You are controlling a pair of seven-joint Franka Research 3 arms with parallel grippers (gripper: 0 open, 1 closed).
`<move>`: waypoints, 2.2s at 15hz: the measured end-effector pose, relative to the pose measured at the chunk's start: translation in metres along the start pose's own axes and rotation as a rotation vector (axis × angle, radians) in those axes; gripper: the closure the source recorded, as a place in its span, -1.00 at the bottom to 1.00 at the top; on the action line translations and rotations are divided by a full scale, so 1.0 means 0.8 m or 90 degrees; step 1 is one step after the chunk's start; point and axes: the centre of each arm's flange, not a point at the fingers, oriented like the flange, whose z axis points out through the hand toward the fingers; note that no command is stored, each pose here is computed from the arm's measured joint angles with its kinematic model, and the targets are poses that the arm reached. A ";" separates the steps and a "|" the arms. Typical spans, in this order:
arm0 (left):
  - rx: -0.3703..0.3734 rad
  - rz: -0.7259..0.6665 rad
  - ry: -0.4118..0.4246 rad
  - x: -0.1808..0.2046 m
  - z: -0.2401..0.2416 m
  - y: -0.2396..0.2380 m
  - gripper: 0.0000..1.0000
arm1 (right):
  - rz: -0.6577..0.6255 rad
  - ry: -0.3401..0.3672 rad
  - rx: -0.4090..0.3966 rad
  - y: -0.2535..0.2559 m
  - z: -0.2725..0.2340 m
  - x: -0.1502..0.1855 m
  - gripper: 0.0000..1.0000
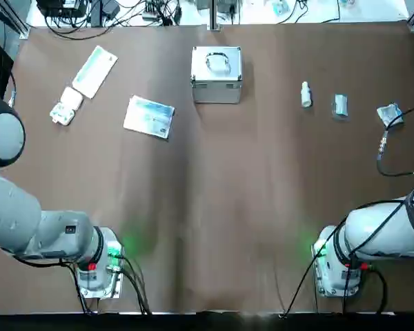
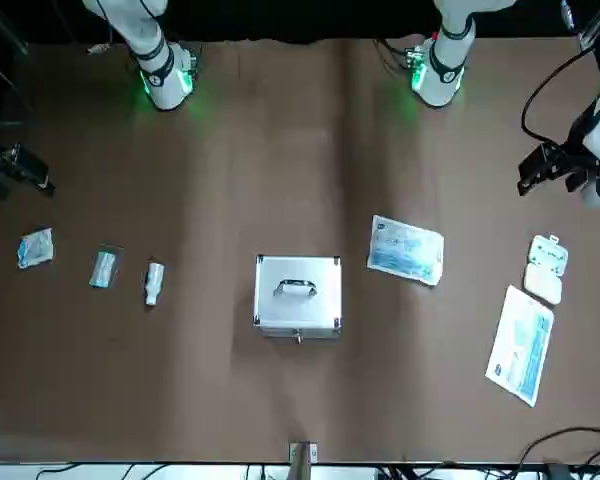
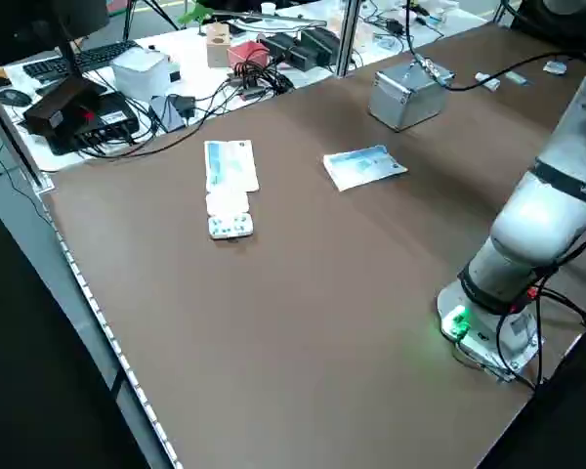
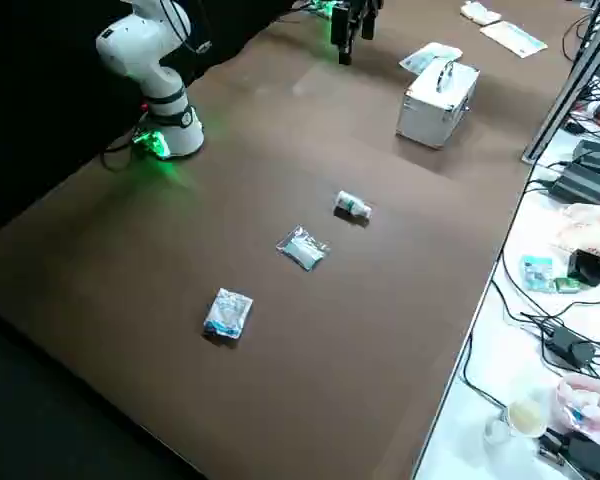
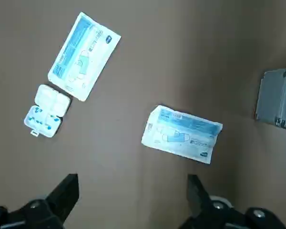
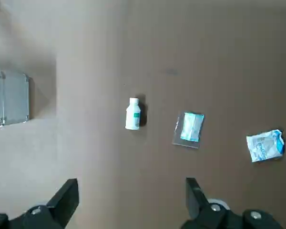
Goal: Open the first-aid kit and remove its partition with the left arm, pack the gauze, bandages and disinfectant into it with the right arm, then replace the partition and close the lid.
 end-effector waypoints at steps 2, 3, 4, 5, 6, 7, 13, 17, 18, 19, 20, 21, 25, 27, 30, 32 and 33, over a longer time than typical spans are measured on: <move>0.000 0.001 0.000 0.000 0.000 0.000 -1.00 | 0.000 -0.001 0.000 0.000 0.000 0.000 -0.97; 0.000 0.001 -0.001 0.000 0.001 0.001 -1.00 | 0.000 -0.001 0.000 0.000 0.000 0.000 -0.97; 0.000 0.002 -0.002 0.001 0.002 0.002 -1.00 | 0.000 -0.001 0.000 0.000 0.000 0.000 -0.97; 0.000 0.002 -0.004 0.002 0.004 0.002 -1.00 | -0.001 -0.001 0.000 -0.001 0.000 0.000 -0.97; 0.000 0.002 -0.005 0.003 0.006 0.002 -1.00 | -0.002 -0.001 0.001 -0.002 0.000 0.000 -0.97; 0.000 0.002 -0.007 0.003 0.007 0.002 -1.00 | -0.005 -0.002 0.002 -0.005 0.001 0.000 -0.97; -0.002 -0.056 -0.041 0.016 0.046 0.033 -1.00 | 0.022 -0.027 0.004 -0.065 0.029 0.009 -0.97; -0.003 -0.188 -0.062 0.021 0.083 0.107 -1.00 | 0.085 -0.077 -0.003 -0.116 0.096 0.033 -0.97; -0.003 -0.210 -0.064 0.022 0.090 0.122 -1.00 | 0.110 -0.092 -0.007 -0.124 0.115 0.038 -0.97; -0.004 -0.238 -0.063 0.023 0.099 0.140 -1.00 | 0.134 -0.106 -0.012 -0.135 0.134 0.044 -0.97; -0.004 -0.275 -0.061 0.023 0.108 0.160 -1.00 | 0.157 -0.116 -0.018 -0.148 0.153 0.049 -0.97; -0.006 -0.316 -0.059 0.024 0.118 0.180 -1.00 | 0.180 -0.121 -0.022 -0.162 0.169 0.055 -0.97; -0.034 -0.512 -0.038 0.031 0.163 0.262 -1.00 | 0.279 -0.117 0.034 -0.222 0.218 0.090 -0.97; -0.065 -0.617 -0.025 0.038 0.186 0.299 -1.00 | 0.341 -0.110 0.058 -0.240 0.248 0.105 -0.97; -0.116 -0.751 -0.020 0.051 0.221 0.344 -1.00 | 0.438 -0.086 0.075 -0.272 0.304 0.126 -0.97; -0.136 -0.807 -0.026 0.055 0.242 0.374 -1.00 | 0.505 -0.062 0.097 -0.301 0.343 0.138 -0.97; -0.142 -0.830 -0.031 0.054 0.252 0.389 -1.00 | 0.546 -0.055 0.116 -0.313 0.361 0.145 -0.97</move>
